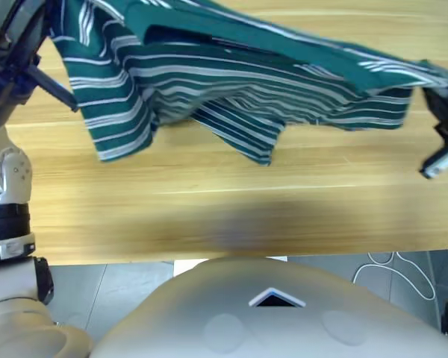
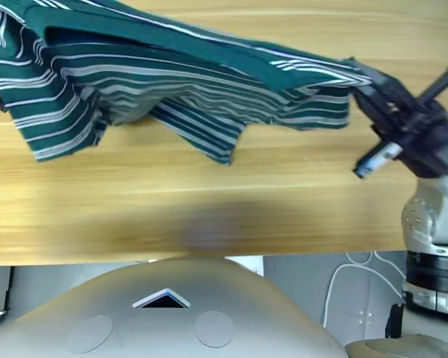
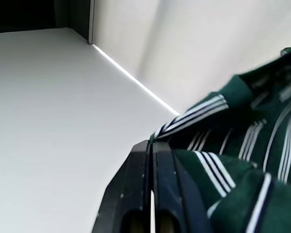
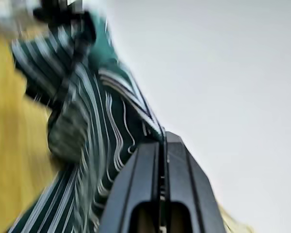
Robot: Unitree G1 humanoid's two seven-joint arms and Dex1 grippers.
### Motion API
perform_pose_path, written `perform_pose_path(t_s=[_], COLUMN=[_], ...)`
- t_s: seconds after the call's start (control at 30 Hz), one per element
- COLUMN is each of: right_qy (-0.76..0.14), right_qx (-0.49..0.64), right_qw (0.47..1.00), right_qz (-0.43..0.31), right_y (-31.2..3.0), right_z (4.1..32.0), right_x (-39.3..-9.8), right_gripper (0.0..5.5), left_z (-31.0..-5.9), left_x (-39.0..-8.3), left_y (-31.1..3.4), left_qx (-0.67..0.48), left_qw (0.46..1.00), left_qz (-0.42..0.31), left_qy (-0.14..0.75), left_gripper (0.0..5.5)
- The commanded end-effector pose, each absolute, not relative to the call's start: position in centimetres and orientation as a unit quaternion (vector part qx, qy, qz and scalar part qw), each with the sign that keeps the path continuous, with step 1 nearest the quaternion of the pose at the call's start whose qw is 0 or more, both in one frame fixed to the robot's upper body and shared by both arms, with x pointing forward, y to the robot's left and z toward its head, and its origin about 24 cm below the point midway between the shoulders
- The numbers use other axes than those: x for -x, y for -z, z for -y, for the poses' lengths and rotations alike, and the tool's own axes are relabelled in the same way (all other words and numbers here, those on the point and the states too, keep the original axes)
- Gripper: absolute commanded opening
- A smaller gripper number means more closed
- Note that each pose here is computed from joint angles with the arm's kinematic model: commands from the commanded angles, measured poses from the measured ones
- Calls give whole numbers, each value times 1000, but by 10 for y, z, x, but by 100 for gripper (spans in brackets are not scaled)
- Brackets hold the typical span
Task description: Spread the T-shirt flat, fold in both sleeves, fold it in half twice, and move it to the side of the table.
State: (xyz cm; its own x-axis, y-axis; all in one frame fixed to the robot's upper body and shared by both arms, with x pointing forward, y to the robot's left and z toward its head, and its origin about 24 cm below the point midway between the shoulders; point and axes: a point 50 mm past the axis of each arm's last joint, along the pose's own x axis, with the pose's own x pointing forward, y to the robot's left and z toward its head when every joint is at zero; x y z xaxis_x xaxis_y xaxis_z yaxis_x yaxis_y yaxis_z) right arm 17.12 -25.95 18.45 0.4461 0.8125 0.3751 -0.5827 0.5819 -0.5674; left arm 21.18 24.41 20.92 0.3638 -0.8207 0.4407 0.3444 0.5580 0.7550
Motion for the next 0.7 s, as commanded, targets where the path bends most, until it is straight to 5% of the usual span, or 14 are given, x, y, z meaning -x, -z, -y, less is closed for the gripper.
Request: perform_pose_path(t_s=[0.03, 0.17, 0.27, 0.4, 0.5, 0.57, 0.63, 0.7], right_qy=[-531, -567, -596, -639, -429, -188, 112, 234], right_qx=[160, 156, 272, 407, 527, 598, 565, 469], right_qw=[711, 702, 722, 652, 734, 779, 802, 805], right_qz=[434, 402, 222, 38, -24, 6, 159, 277], right_y=[-218, -217, -174, -147, -224, -307, -406, -454], right_z=[258, 250, 225, 214, 218, 220, 226, 232], right_x=[-116, -111, -159, -236, -360, -398, -389, -364], right_gripper=[1, 1, 1, 1, 1, 1, 1, 1], left_z=[-230, -230, -232, -222, -213, -205, -204, -234], left_x=[-162, -166, -201, -247, -361, -392, -386, -336], left_y=[-203, -180, -135, -128, -221, -305, -406, -494], left_qx=[-384, -445, -540, -553, -609, -627, -601, -384], left_qw=[661, 640, 611, 556, 643, 713, 783, 826], left_qz=[376, 286, 143, 56, 1, 1, 152, 365], left_qy=[524, 557, 561, 618, 464, 313, 49, -193], left_gripper=[0, 0, 0, 0, 0, 0, 0, 0])
